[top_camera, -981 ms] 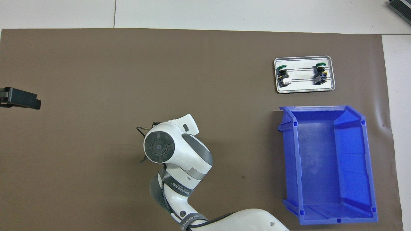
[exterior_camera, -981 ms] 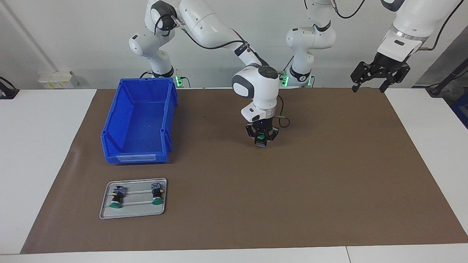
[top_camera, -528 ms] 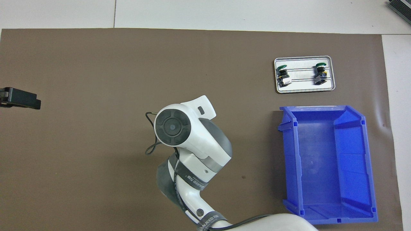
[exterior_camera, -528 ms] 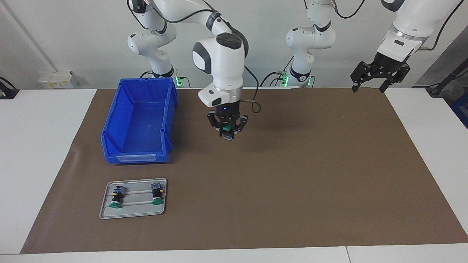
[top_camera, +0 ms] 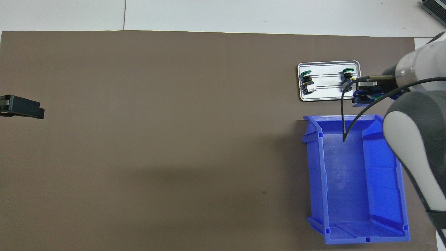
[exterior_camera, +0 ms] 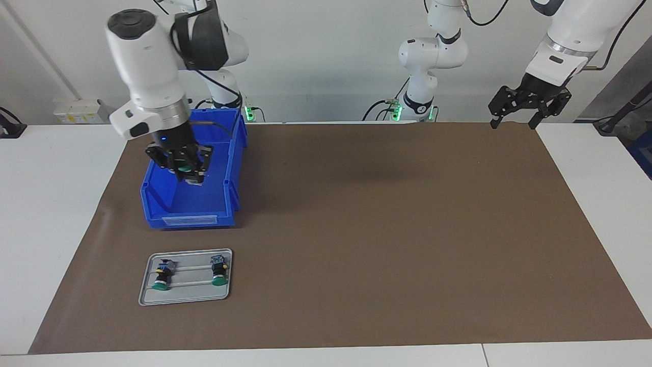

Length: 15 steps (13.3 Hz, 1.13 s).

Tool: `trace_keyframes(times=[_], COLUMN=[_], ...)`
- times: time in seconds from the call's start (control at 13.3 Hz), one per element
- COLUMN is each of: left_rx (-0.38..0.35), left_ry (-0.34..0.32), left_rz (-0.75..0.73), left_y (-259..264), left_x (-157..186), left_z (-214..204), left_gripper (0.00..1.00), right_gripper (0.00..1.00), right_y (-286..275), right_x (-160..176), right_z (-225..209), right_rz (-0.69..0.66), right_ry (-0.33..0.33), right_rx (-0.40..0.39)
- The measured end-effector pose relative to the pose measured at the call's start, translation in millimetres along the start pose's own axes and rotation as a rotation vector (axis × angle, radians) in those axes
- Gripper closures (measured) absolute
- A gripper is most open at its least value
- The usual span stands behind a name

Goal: Place and press button with both arms
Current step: 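Lift the green button with the right gripper and carry it over the bin, then lower the button into the blue bin and open the right gripper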

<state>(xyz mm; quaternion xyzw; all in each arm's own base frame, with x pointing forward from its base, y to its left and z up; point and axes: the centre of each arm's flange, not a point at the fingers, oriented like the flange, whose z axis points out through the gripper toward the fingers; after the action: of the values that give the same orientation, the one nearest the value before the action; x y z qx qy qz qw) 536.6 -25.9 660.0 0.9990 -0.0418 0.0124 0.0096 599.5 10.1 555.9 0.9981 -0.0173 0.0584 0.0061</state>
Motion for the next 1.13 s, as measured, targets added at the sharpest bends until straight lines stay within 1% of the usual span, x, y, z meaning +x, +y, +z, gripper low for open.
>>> trace_keyframes(times=[0.08, 0.15, 0.3, 0.45, 0.68, 0.83, 1.13], left_rx=[0.000, 0.000, 0.000, 0.000, 0.000, 0.000, 0.000], left_ry=[0.000, 0.000, 0.000, 0.000, 0.000, 0.000, 0.000], left_rz=[0.000, 0.000, 0.000, 0.000, 0.000, 0.000, 0.000], left_y=[0.0, 0.0, 0.0, 0.0, 0.0, 0.0, 0.0], left_x=[0.0, 0.0, 0.0, 0.0, 0.0, 0.0, 0.0], left_z=[0.0, 0.0, 0.0, 0.0, 0.0, 0.0, 0.0], left_gripper=[0.00, 0.00, 0.00, 0.00, 0.00, 0.00, 0.00], right_gripper=[0.57, 0.57, 0.57, 0.57, 0.57, 0.57, 0.56], right_y=[26.0, 39.7, 36.8, 25.2, 21.8, 20.2, 18.0], right_x=[-4.4, -14.7, -46.8, -77.1, -105.9, -123.8, -138.7], right_z=[22.8, 51.6, 111.1, 150.7, 182.8, 201.8, 216.6], right_rz=[-0.020, -0.031, -0.045, -0.064, -0.070, -0.073, -0.077], right_ry=[0.020, 0.046, 0.077, 0.083, 0.085, 0.076, 0.060], right_rx=[0.007, 0.011, 0.014, 0.019, 0.021, 0.022, 0.023])
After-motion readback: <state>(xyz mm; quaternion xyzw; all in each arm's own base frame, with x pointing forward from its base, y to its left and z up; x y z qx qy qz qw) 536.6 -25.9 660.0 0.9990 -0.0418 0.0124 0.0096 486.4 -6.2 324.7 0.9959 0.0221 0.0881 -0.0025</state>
